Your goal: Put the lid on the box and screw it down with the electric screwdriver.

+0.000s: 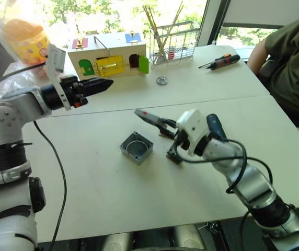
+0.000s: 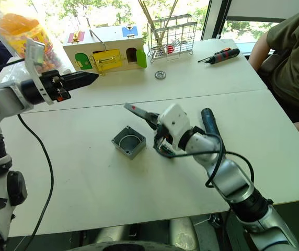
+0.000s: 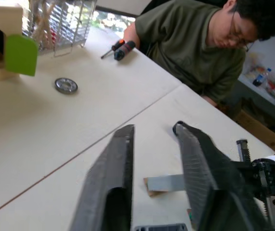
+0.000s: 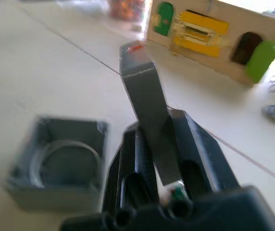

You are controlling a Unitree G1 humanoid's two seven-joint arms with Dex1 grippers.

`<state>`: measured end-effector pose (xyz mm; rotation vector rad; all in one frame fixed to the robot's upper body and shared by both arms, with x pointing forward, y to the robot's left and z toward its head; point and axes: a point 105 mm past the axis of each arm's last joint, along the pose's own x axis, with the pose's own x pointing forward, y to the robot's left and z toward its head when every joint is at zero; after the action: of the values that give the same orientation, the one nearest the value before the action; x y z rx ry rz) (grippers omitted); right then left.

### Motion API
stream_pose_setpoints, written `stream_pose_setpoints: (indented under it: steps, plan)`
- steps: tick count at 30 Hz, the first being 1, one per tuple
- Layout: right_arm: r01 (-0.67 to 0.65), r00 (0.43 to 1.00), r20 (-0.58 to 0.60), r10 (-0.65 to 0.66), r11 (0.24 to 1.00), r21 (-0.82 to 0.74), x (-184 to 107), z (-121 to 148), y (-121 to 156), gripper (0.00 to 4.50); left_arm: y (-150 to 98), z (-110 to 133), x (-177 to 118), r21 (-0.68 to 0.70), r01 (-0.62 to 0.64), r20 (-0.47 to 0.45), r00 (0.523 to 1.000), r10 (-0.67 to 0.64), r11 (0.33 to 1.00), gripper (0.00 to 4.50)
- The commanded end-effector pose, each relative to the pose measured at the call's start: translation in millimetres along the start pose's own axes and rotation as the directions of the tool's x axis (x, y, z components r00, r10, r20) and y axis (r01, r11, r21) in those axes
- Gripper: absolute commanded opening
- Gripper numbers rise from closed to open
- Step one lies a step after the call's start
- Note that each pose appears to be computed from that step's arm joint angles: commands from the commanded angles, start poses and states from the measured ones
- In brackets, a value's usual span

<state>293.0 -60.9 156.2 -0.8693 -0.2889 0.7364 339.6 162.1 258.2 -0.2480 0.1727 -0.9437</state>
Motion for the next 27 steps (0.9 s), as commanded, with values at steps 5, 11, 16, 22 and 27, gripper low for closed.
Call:
stream_pose_setpoints:
  steps: [5,11,16,22,27]
  plan:
    - [0.114,0.985,0.167,-0.030,0.846,-0.521,5.4,17.3,34.5,0.14,-14.3,-44.0,9.5,0.089,0.075,-0.222,0.974,-0.054,0.993,0.06]
    - [0.127,0.979,0.204,-0.005,0.797,-0.590,18.6,21.0,48.4,0.14,-13.2,-61.5,24.6,0.142,0.120,-0.305,0.950,-0.072,0.982,0.06]
    - [0.107,0.978,0.209,0.024,0.799,-0.592,21.7,19.0,56.4,0.14,-13.5,-72.3,33.4,0.172,0.176,-0.350,0.931,-0.107,0.969,0.06]
    - [0.087,0.982,0.184,0.038,0.778,-0.623,18.3,8.9,57.6,0.14,-5.4,-81.8,38.2,0.179,0.194,-0.373,0.921,-0.116,0.964,0.06]
    - [0.118,0.982,0.186,0.003,0.763,-0.636,15.6,6.8,52.0,0.14,0.6,-83.7,37.5,0.170,0.186,-0.361,0.926,-0.114,0.968,0.06]
